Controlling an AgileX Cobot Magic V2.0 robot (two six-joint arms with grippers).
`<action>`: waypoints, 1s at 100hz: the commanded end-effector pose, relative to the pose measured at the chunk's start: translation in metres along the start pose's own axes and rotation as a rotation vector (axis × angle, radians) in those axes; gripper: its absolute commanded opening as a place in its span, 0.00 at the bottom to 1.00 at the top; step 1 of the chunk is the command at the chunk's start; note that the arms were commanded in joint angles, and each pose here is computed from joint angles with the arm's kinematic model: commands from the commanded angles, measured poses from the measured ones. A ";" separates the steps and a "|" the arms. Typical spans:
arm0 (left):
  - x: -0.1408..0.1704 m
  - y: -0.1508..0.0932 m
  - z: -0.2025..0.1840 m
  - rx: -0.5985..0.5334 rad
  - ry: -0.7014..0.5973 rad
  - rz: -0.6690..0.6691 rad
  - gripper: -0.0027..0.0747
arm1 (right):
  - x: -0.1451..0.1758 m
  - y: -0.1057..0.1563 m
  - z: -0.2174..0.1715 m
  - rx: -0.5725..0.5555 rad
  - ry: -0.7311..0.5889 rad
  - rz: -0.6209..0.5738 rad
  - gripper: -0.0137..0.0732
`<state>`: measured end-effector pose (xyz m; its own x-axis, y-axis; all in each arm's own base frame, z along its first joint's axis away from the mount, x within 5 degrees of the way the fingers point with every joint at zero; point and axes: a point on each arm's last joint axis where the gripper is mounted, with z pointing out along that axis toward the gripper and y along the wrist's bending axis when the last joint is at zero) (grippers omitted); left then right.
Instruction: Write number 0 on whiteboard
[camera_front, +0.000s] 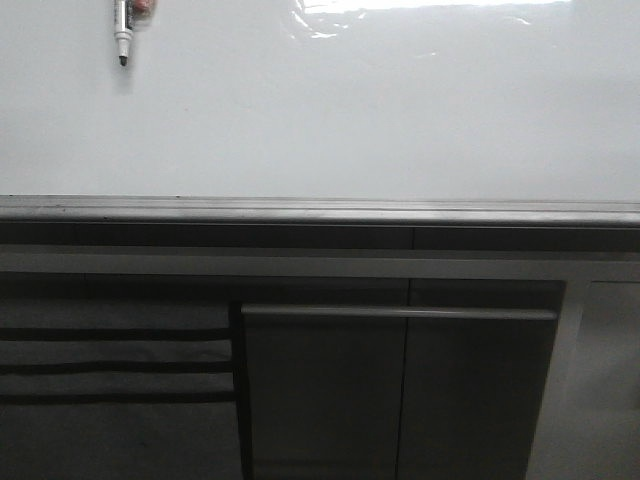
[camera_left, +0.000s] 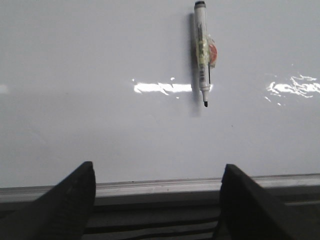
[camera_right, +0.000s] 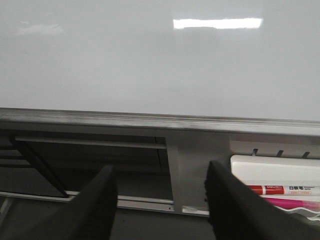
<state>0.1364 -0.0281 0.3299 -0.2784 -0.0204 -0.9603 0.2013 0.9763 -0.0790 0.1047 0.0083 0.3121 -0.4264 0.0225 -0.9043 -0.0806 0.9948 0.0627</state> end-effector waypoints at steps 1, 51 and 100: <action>-0.024 -0.006 0.014 0.031 -0.068 -0.010 0.67 | -0.018 -0.001 -0.004 0.017 -0.101 -0.010 0.57; -0.064 -0.038 0.148 0.111 0.062 0.018 0.67 | -0.018 -0.001 -0.004 0.017 -0.101 -0.010 0.57; -0.078 -0.047 0.217 0.115 0.128 0.080 0.54 | -0.017 -0.001 -0.004 0.015 -0.095 -0.010 0.57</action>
<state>0.3519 -0.1179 0.3221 -0.4722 0.1285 -0.8721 0.3312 0.9427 -0.0404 0.1047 0.0083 0.3121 -0.4261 0.0187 -0.9045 -0.0822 0.9949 0.0592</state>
